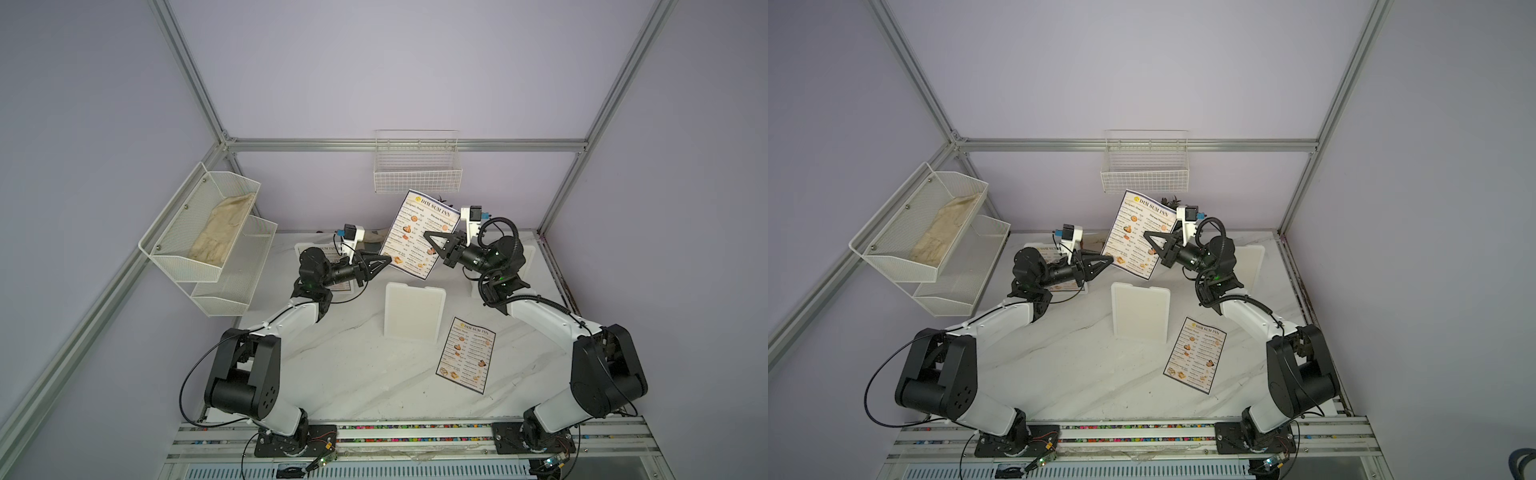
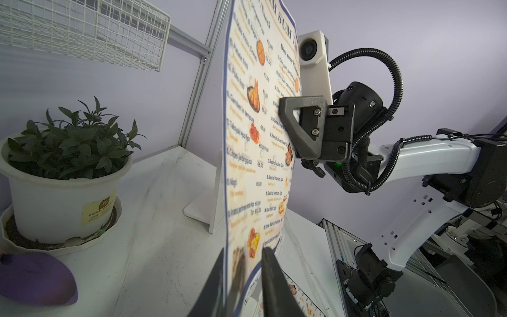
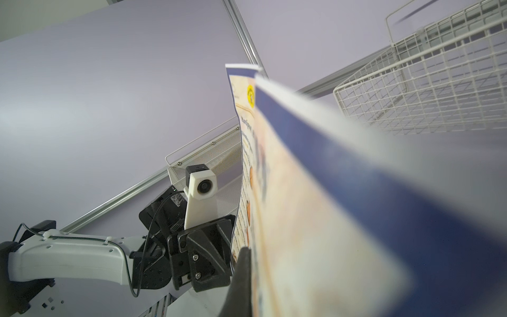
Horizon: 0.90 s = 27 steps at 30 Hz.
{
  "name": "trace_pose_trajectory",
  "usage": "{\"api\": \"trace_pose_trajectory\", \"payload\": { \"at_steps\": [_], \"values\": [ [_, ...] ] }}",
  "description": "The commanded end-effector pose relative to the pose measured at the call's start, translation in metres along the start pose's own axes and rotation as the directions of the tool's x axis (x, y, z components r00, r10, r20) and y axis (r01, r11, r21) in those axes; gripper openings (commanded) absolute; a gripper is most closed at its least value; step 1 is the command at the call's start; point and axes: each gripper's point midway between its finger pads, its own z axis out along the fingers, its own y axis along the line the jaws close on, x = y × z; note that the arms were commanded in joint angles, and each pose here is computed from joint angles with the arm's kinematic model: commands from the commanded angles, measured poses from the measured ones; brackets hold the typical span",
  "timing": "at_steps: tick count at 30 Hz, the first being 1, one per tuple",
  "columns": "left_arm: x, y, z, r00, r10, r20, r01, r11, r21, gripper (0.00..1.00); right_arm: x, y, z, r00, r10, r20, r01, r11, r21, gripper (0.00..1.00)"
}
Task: Insert the menus into the narrow rack
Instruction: Insert the menu into the narrow rack.
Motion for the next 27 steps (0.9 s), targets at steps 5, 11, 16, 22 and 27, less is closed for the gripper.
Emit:
{"api": "trace_pose_trajectory", "payload": {
  "at_steps": [5, 11, 16, 22, 27],
  "values": [
    [-0.021, 0.000, 0.007, 0.998, 0.056, 0.033, -0.057, 0.998, 0.009, 0.21, 0.016, -0.008, 0.005, 0.998, 0.056, -0.023, -0.055, 0.997, 0.046, 0.00],
    [-0.018, 0.002, 0.007, 0.998, 0.053, 0.029, -0.053, 0.999, 0.007, 0.22, 0.026, -0.009, 0.005, 0.997, 0.070, -0.028, -0.067, 0.994, 0.081, 0.00],
    [-0.016, 0.002, 0.005, 0.998, 0.056, 0.028, -0.056, 0.998, 0.004, 0.24, 0.032, -0.006, 0.000, 0.998, 0.062, -0.031, -0.060, 0.995, 0.074, 0.00],
    [-0.015, 0.003, 0.006, 0.998, 0.055, 0.028, -0.055, 0.998, 0.002, 0.24, 0.034, -0.003, 0.000, 0.999, 0.024, -0.034, -0.022, 0.998, 0.051, 0.00],
    [-0.019, 0.003, 0.007, 0.998, 0.057, 0.032, -0.057, 0.998, 0.001, 0.22, 0.032, -0.006, 0.005, 1.000, 0.005, -0.027, -0.004, 0.999, 0.042, 0.00]
  ]
}}
